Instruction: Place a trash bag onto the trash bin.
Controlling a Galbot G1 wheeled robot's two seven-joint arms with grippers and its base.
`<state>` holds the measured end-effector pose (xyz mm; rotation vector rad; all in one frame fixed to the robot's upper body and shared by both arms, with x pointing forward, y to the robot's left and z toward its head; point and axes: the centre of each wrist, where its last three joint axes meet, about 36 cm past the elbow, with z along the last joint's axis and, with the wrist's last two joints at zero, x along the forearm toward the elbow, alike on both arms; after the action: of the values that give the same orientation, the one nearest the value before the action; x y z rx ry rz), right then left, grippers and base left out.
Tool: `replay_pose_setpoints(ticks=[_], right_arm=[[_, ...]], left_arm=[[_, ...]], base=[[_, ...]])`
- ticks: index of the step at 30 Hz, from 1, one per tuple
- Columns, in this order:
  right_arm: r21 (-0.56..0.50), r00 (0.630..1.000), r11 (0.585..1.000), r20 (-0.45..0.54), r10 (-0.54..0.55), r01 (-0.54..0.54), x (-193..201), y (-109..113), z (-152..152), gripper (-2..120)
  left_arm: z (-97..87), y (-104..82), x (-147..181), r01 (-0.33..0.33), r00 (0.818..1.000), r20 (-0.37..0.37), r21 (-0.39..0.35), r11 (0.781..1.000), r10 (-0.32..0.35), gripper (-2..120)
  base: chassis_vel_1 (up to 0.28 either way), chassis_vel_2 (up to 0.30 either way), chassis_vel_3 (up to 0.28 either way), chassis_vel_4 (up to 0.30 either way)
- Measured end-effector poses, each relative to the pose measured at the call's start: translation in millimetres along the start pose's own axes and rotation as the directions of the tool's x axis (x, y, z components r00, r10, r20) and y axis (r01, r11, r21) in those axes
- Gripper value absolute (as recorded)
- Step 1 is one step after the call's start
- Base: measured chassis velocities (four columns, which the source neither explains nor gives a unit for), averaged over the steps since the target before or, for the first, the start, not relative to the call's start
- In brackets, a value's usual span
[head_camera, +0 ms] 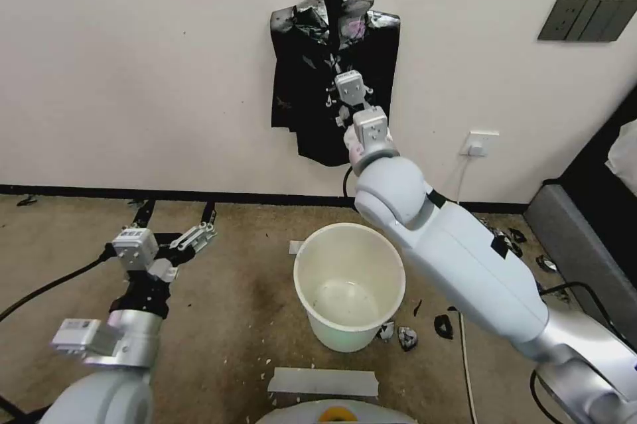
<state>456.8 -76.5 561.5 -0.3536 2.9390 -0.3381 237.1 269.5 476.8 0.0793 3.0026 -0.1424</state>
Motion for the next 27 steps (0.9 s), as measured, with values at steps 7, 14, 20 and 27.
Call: replay_pose_setpoints(ticks=[7, 14, 20, 27], right_arm=[[0.006, 0.999, 1.0, -0.029, -0.028, 0.028, 23, 9, 17, 0], [0.008, 0.997, 0.999, -0.054, -0.047, 0.047, 44, 14, 30, 0], [0.005, 0.995, 0.998, -0.079, -0.063, 0.063, 64, 18, 43, 0], [0.007, 0.993, 0.997, -0.089, -0.078, 0.079, 77, 23, 50, 0]], left_arm=[[-1.1, -0.3, 0, -0.002, 1.0, 0.001, -0.002, 1.0, 0.002, 100], [-2.2, -0.1, 0, -0.007, 1.0, 0.003, -0.005, 1.0, 0.007, 100], [-3.5, 0.2, -1, -0.013, 1.0, 0.005, -0.01, 1.0, 0.013, 100], [-5.6, 0.7, -2, -0.024, 1.0, 0.007, -0.019, 1.0, 0.024, 100]], base=[[0.0, 0.0, 0.0, 0.0], [0.0, 0.0, 0.0, 0.0], [0.0, 0.0, 0.0, 0.0], [0.0, 0.0, 0.0, 0.0]])
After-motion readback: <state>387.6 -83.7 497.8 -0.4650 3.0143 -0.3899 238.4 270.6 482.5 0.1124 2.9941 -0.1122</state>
